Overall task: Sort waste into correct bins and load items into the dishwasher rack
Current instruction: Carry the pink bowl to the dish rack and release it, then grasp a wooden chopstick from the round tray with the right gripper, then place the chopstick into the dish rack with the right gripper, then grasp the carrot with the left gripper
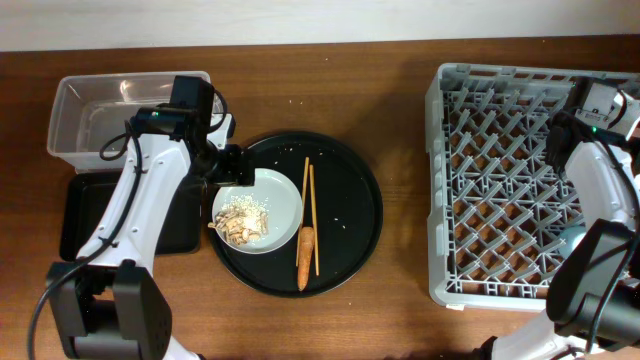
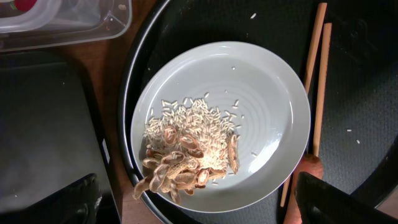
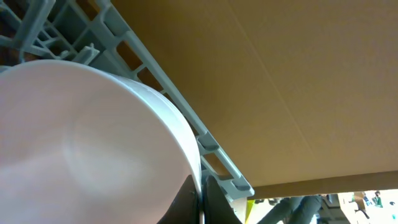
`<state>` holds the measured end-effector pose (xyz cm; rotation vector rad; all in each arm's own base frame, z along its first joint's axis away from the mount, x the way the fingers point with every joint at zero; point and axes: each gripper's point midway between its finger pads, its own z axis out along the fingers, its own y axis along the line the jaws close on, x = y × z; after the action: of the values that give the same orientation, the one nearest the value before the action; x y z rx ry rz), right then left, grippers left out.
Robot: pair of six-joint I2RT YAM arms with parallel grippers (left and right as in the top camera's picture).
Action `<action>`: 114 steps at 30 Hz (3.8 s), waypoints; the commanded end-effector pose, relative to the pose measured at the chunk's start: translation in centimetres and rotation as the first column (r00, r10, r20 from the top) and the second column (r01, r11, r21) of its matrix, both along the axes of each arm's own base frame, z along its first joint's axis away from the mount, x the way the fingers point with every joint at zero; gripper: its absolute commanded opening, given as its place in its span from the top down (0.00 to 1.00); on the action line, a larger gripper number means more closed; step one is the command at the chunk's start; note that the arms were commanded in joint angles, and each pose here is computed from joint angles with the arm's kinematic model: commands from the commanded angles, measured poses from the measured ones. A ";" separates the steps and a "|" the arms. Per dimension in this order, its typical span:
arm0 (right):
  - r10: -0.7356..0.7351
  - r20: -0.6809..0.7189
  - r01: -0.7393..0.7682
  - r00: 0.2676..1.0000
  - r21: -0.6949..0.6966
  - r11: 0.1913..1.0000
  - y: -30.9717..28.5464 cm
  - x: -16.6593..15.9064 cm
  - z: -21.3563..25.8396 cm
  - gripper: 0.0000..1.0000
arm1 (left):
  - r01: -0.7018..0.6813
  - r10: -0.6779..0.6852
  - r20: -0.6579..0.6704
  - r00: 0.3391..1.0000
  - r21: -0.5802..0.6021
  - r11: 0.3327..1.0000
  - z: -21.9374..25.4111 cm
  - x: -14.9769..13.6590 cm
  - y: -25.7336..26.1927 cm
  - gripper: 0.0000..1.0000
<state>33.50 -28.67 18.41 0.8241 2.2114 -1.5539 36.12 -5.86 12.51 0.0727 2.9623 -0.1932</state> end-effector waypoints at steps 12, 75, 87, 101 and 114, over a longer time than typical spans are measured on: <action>0.198 -0.055 -0.160 0.979 0.402 0.902 7.9 0.8 -6.5 0.47 | -0.001 0.001 0.034 0.999 0.004 1.000 1.0 0.2 0.3 0.01; 0.490 0.149 -0.359 0.859 0.857 0.369 28.5 0.4 -7.3 0.96 | -0.255 0.257 -0.085 0.963 0.029 0.967 0.5 -2.2 7.5 0.01; 0.474 0.399 -0.574 0.785 0.757 0.313 27.0 -2.0 1.6 0.04 | -0.149 0.143 -0.082 0.986 -0.075 0.986 0.8 -1.8 3.2 0.01; 0.440 0.315 -0.469 0.841 0.831 0.300 26.6 -5.3 0.3 0.01 | 0.510 -0.504 -0.248 0.827 -0.046 0.859 -8.0 -15.8 -14.6 0.01; 0.438 0.320 -0.468 0.840 0.836 0.286 26.8 -5.3 0.2 0.02 | 0.514 -0.511 -0.141 0.848 -0.022 0.858 -10.5 -14.2 -15.0 0.23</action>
<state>28.27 -1.84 18.84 0.2928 2.8407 0.0489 22.11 -21.04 2.07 0.8875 3.0200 -0.2550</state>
